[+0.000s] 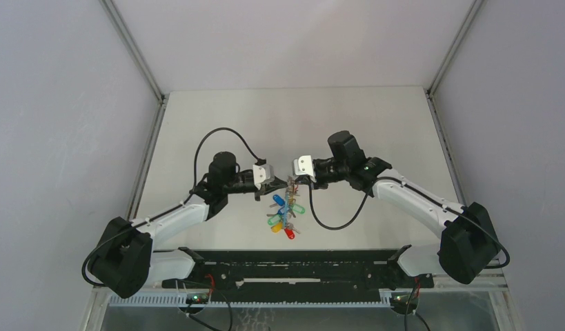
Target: Put the keys on the keyring
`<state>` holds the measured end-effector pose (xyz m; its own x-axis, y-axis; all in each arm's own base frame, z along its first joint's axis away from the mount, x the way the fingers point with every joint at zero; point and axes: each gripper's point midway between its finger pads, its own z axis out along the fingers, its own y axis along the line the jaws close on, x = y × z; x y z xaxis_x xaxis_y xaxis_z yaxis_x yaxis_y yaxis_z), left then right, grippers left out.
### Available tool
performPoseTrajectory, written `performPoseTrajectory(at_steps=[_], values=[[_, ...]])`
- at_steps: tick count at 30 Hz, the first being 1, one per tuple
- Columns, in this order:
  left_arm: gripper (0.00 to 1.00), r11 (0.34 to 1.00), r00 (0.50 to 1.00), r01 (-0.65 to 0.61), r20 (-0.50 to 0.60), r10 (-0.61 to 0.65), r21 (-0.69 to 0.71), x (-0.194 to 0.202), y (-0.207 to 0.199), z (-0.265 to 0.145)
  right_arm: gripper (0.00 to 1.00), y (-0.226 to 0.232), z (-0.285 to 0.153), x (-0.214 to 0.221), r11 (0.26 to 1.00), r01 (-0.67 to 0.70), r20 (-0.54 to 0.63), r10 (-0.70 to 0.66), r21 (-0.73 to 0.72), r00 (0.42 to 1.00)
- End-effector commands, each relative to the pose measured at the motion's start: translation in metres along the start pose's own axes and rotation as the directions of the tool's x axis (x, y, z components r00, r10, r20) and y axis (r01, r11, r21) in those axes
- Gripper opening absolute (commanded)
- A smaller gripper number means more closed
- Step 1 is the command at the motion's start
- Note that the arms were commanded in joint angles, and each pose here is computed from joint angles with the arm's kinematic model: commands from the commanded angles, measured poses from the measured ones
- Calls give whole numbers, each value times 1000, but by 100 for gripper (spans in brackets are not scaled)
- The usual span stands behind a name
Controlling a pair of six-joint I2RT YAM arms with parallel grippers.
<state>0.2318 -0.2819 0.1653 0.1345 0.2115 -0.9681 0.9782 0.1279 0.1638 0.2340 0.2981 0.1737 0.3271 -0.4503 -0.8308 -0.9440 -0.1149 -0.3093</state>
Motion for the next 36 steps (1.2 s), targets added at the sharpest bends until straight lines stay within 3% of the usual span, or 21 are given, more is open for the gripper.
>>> performPoseTrajectory(at_steps=[1,36], values=[[0,996,995,-82,61,83,-22,-29,15,1,0,-10,-6,-25,999,43,54,-44,18,998],[0,996,994,-85,62,87,-25,-30,15,1,0,-16,-7,-28,999,11,70,-14,36,997]])
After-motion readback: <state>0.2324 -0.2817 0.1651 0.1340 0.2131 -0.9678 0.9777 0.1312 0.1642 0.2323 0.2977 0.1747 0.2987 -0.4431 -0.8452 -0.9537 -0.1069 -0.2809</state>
